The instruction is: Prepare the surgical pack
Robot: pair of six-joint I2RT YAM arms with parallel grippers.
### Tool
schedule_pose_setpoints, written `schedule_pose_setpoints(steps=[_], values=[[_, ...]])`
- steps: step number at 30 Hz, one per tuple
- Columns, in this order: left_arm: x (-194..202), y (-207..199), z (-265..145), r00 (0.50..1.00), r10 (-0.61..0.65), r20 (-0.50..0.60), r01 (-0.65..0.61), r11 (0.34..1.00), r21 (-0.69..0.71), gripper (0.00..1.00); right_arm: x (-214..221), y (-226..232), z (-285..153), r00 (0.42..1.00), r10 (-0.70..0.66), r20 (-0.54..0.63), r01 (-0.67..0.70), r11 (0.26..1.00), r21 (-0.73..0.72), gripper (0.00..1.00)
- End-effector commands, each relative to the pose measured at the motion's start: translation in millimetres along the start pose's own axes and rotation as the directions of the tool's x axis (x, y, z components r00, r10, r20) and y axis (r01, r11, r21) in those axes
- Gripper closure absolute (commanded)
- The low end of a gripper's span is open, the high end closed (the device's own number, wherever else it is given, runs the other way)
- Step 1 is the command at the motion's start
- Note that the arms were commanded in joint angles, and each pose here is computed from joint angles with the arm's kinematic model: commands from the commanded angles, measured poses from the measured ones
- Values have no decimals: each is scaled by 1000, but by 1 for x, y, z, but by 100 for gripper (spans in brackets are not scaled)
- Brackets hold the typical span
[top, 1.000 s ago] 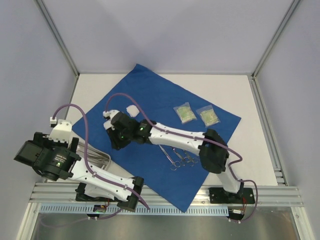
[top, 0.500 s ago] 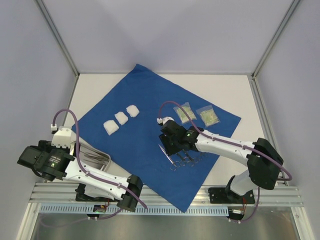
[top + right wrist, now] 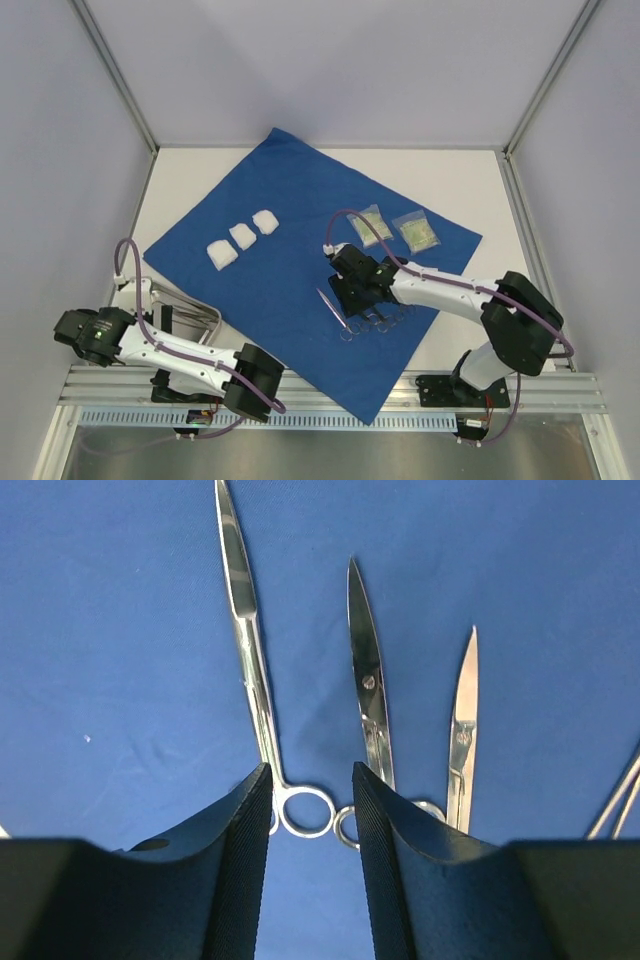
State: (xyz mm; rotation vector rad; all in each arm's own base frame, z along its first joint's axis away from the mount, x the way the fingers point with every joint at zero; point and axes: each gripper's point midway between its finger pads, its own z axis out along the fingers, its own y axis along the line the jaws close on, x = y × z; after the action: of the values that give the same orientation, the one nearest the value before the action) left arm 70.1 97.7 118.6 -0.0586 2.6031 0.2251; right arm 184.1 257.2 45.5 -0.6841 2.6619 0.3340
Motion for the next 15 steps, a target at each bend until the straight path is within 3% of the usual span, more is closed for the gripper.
schedule_pose_setpoints(steps=[1, 15], values=[[24, -9, 12, 995, -45, -88, 48, 998, 37, 0, -21, 13, 6, 998, -39, 40, 41, 999, -30, 60], [38, -6, 28, 987, -74, -141, 85, 993, 76, 2, -7, 28, 32, 997, -76, -28, 76, 997, -21, 63]])
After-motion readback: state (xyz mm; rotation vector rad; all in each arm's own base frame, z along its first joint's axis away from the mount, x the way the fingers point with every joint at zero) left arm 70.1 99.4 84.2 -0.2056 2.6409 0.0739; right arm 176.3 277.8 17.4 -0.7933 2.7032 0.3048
